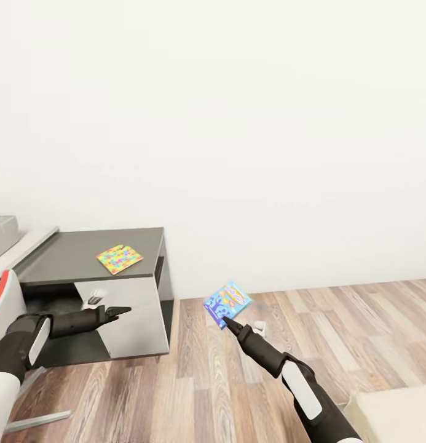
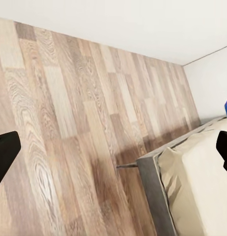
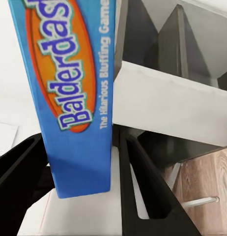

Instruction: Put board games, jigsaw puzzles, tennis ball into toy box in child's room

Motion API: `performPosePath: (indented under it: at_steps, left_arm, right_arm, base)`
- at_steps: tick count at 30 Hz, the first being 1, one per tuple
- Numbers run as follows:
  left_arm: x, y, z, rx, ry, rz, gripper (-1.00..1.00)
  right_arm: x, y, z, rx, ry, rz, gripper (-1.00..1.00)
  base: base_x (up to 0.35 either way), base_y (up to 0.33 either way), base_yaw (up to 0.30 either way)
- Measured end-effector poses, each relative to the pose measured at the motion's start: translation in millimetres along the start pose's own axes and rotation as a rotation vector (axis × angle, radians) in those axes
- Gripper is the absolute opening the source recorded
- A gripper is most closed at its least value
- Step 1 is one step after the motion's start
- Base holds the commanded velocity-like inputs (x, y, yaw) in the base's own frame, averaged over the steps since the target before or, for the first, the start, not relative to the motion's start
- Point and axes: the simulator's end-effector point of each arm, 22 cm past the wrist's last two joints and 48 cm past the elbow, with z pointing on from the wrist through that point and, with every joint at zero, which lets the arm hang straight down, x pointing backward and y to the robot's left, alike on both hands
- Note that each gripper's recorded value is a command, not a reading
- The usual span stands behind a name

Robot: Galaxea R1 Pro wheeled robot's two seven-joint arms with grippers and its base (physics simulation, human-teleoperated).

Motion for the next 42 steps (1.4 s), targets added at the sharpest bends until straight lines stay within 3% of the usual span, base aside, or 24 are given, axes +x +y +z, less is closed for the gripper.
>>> performPosePath:
  at_steps: [7,18,42]
  left_arm:
    - [-1.5,-1.3,-1.3,0.001,-0.004,0.002,1.0]
    - [-12.4,-15.8,-10.6,0.0,-0.005,0.006,1.0]
    - [-31.1,-43.1,-27.8,-0.003,-0.004,0.005,1.0]
  right_arm:
    - [0.0,1.7,0.0,-0.002,-0.001,-0.002,-1.0]
    - [-6.7,21.5,-1.6,-0.005,-0.003,-0.005,-1.0]
    - [-27.7,57.6,-6.1,-0.005,-0.05,-0.037,-1.0]
  base:
    - [0.0,-0.024,0.291]
    - [0.0,-0.001,0.271]
    - [0.0,0.0,0.014]
